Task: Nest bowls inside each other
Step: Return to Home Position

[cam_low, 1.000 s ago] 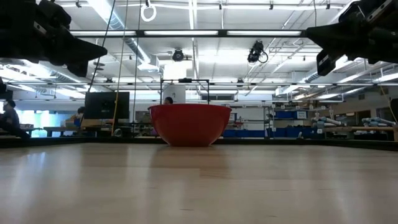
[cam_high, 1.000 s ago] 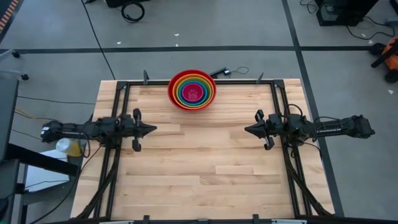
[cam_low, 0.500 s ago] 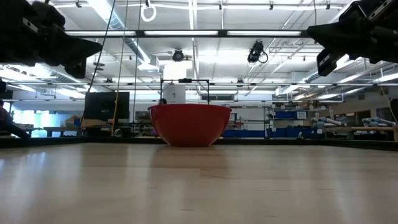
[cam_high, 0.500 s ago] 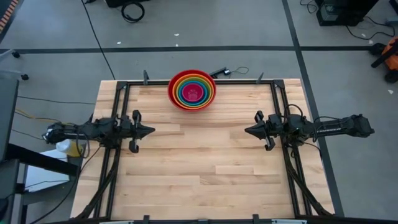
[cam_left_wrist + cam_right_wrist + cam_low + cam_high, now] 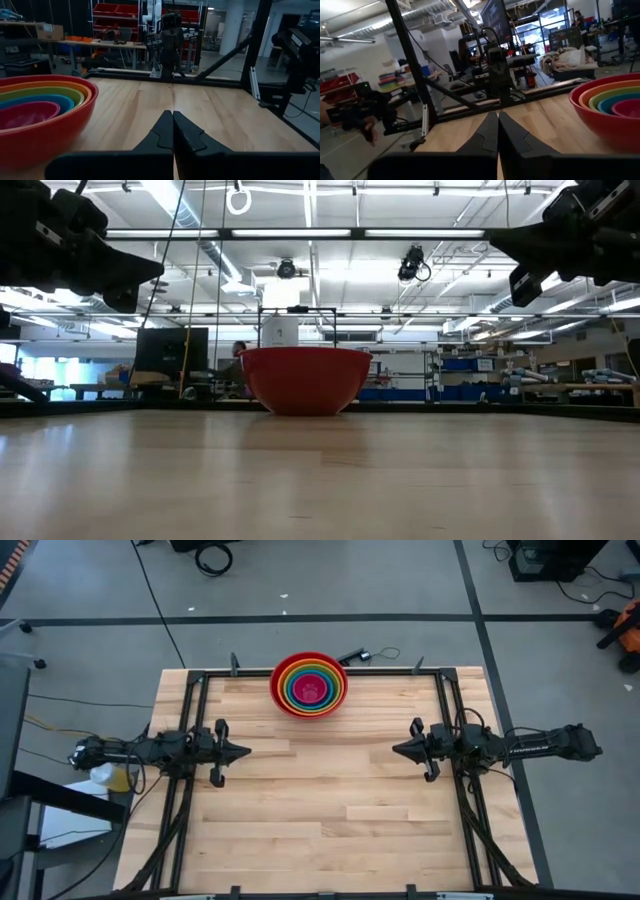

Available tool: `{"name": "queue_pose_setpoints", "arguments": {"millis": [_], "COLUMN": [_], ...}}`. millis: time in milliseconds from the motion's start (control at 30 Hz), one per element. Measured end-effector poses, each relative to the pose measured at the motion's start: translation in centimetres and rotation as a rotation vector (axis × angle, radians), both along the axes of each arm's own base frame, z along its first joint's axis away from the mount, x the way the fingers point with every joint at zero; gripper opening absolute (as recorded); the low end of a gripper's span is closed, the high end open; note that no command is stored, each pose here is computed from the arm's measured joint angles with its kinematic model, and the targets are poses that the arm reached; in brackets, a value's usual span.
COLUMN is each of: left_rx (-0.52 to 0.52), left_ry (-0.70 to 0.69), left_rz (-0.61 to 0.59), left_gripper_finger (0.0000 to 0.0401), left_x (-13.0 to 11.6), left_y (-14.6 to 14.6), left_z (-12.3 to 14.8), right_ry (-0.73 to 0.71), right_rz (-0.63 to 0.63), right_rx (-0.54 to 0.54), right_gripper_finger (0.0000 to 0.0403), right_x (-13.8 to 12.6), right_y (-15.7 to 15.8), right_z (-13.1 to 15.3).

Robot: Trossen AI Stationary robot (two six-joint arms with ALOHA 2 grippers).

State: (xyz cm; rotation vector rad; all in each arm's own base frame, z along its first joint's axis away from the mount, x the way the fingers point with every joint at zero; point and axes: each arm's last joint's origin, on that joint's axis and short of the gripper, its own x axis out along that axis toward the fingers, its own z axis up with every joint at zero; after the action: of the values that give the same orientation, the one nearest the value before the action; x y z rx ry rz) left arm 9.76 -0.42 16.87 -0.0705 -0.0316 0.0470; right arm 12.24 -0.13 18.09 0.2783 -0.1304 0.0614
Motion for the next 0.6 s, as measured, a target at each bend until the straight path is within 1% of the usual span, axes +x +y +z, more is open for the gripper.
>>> {"name": "queue_pose_setpoints", "arguments": {"millis": [133,333,600], "left_rx": [-0.004,-0.096,-0.101], "left_ry": [0.001,-0.003,-0.003], "left_rz": [0.000,-0.002,-0.002], "left_gripper_finger": [0.0000,0.0000,0.0000], "left_x": [0.01,0.01,0.01], "left_y": [0.00,0.00,0.00], "left_z": [-0.02,-0.02,-0.03], "right_ry": [0.001,0.002,0.002], "right_rz": [-0.007,-0.002,0.001], "right_rx": [0.001,0.000,0.000], "right_gripper_finger": [0.0015,0.0026,0.0025], "right_x": [0.00,0.00,0.00], "right_y": [-0.03,-0.01,0.00], "right_z": [-0.01,-0.01,-0.01]}}
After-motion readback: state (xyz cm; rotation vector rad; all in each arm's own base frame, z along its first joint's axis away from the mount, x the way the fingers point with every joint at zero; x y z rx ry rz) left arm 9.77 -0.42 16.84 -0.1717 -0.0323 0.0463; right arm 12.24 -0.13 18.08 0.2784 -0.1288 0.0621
